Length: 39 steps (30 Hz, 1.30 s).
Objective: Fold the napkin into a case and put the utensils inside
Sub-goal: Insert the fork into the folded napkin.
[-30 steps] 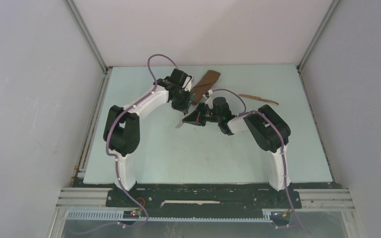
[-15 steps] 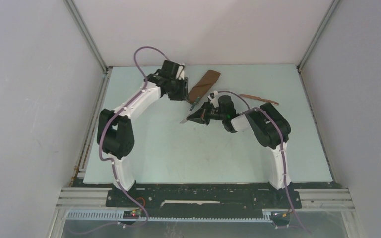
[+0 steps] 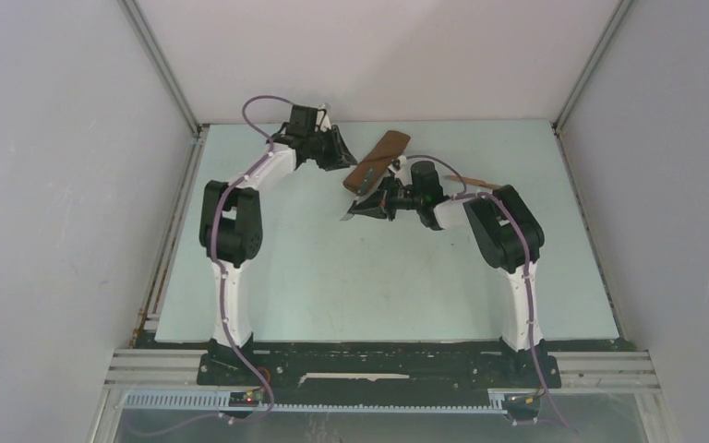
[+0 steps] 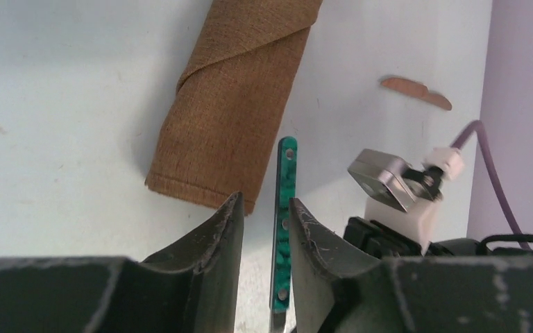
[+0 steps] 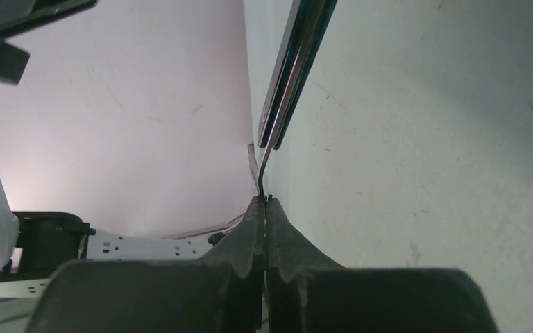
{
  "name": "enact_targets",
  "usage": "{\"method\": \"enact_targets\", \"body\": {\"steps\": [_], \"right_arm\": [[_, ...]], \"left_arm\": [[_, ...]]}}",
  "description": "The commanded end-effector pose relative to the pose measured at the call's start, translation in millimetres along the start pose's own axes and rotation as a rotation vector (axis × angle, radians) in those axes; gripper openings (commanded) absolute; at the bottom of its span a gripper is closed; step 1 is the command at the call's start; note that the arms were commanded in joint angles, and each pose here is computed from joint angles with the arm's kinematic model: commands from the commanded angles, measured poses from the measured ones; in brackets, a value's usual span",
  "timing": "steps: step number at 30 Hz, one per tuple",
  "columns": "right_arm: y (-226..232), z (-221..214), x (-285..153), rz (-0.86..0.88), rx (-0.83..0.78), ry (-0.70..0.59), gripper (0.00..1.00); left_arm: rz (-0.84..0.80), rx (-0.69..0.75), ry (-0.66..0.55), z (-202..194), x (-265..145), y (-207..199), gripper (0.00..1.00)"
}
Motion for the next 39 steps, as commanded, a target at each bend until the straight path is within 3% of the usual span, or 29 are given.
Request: {"method": "enact_targets", "body": {"steps": [1,15,39], "right_arm": [[-11.4,10.8,-5.9,-0.017,-0.1,0.04,0.0],[-21.9,50.1,-4.3,-0.024,-0.125,0.095,0.0],[-34.9,96.3,-5.0,-0.035,-0.068,-0.007,0.0]], "left_arm": [[-0.091,-0.009,-0.019,15.1,14.1,-11.3,0.35],[-0.045,-0.063,0.05,-2.2,59.0,22.5,0.32],[0.029,-0.101,0.156,-37.4,68.9,48.6,0.28]]}}
Point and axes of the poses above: each gripper's point midway between its finger pads, its own x axis out along the fingers, its own y axis along the line the jaws close on, z = x × y, the point moved 7 cm from there along -x, back along the fingers, and after that the axes turned 3 degrees about x, right-handed, at the moved point
